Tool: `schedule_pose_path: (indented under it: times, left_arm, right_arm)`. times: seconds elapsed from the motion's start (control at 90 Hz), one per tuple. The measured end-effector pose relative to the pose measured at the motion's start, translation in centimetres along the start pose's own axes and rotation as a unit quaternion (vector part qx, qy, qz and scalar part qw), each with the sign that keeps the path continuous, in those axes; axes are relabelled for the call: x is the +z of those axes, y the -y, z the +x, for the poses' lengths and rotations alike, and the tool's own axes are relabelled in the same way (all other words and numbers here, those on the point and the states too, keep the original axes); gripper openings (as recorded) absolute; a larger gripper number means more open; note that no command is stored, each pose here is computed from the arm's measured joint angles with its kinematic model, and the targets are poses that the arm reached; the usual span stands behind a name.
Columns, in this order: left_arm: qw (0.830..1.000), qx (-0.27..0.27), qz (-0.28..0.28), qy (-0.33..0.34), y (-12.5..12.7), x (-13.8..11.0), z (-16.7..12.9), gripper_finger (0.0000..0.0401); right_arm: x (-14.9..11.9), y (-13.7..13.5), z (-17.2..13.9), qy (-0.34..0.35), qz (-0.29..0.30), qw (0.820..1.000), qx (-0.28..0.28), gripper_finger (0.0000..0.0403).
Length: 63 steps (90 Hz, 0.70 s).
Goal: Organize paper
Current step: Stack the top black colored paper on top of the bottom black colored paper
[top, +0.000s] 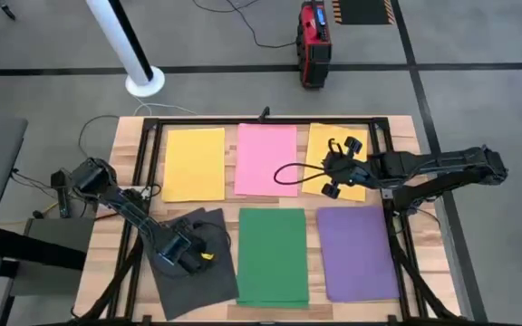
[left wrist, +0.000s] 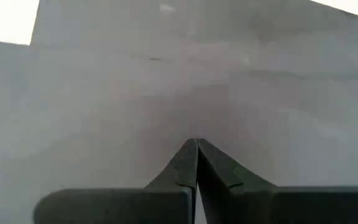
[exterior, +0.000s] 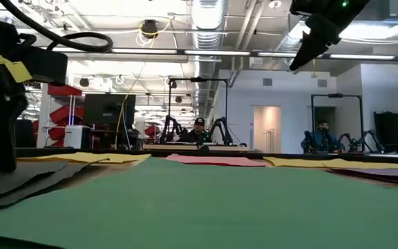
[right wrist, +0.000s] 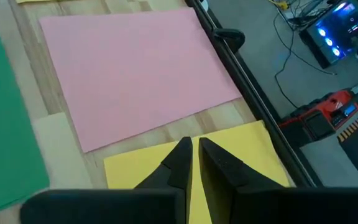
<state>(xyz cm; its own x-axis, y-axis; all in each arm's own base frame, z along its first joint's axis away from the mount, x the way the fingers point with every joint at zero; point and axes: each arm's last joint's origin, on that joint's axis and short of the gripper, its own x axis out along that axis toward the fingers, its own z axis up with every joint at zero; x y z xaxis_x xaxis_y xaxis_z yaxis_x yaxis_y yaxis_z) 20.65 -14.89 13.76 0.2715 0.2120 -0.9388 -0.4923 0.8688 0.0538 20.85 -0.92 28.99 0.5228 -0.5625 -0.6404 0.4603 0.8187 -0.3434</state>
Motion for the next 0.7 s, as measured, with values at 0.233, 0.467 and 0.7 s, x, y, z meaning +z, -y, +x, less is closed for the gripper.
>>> schedule_pose_path:
  times: [0.233,0.467,0.7]
  left_arm:
    - [0.997,-0.002,0.078,-0.006,0.0,0.0,0.0,0.0]
    - [0.993,-0.005,0.115,-0.018,0.1,0.0,-0.2,0.0]
    - [0.995,-0.027,0.095,-0.021,0.9,1.0,-0.9,0.0]
  right_arm:
    - [0.0,0.0,0.0,0.0,0.0,1.0,0.0,0.0027]
    - [0.0,0.0,0.0,0.0,0.0,1.0,0.0,0.0027]
    - [0.0,0.0,0.0,0.0,0.001,1.0,0.0,0.0027]
